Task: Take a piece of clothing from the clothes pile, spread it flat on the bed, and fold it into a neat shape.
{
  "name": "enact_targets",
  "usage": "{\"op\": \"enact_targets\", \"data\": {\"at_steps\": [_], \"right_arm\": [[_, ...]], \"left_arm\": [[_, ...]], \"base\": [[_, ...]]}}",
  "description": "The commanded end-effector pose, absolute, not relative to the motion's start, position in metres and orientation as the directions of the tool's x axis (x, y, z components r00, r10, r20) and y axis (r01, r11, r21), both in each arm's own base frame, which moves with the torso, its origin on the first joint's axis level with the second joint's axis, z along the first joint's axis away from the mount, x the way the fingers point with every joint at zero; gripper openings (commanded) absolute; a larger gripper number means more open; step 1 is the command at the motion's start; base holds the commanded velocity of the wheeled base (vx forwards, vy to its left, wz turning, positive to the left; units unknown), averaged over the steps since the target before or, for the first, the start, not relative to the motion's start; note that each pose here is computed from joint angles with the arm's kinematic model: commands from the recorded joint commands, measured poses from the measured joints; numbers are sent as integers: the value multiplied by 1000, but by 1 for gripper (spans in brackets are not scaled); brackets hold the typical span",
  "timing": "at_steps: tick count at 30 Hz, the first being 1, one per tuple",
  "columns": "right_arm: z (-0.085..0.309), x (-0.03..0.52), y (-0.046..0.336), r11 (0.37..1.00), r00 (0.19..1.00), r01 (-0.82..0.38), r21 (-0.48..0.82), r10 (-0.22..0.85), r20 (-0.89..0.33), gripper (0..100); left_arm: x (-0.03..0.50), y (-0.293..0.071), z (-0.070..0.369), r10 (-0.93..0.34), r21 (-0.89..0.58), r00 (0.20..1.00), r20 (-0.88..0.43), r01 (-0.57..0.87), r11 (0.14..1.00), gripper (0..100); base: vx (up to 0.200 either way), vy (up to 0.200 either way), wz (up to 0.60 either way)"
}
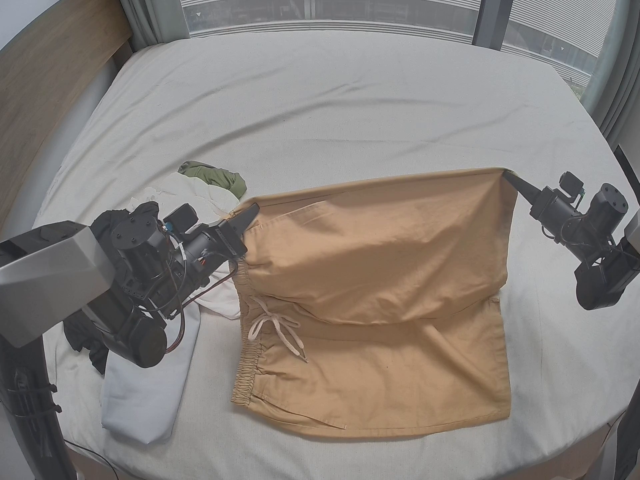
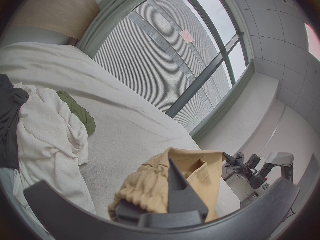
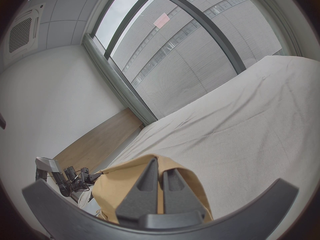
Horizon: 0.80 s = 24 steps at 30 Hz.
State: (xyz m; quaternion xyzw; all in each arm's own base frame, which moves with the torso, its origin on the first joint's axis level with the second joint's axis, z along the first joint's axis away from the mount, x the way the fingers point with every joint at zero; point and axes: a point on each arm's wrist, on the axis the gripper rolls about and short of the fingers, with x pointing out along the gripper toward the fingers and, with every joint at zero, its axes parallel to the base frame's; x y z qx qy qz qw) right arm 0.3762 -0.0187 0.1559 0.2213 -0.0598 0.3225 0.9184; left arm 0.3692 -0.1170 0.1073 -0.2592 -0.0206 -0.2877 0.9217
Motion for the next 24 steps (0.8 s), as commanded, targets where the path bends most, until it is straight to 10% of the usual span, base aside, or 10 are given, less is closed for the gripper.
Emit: {"op": "enact_targets", "data": {"at_steps": [1, 22, 23, 24], "right_arm": [[145, 390, -17, 689, 784, -620, 376, 570, 246, 0], [136, 424, -11, 675, 776, -627, 387, 587, 233, 0], [136, 424, -11, 676, 776, -626, 387, 585, 233, 0], [136, 424, -12, 677, 777, -625, 387, 584, 233, 0]], "left_arm": [[380, -116, 99, -497, -470, 847, 188, 522, 712, 0], [407, -109, 81, -451, -475, 870, 198, 488, 732, 0], [408, -110, 80, -454, -476, 869, 195, 489, 731, 100], [408, -110, 79, -454, -476, 869, 195, 489, 731, 100]], "base": [[0, 0, 0], [0, 0, 0], [0, 0, 0], [0, 0, 0]]}}
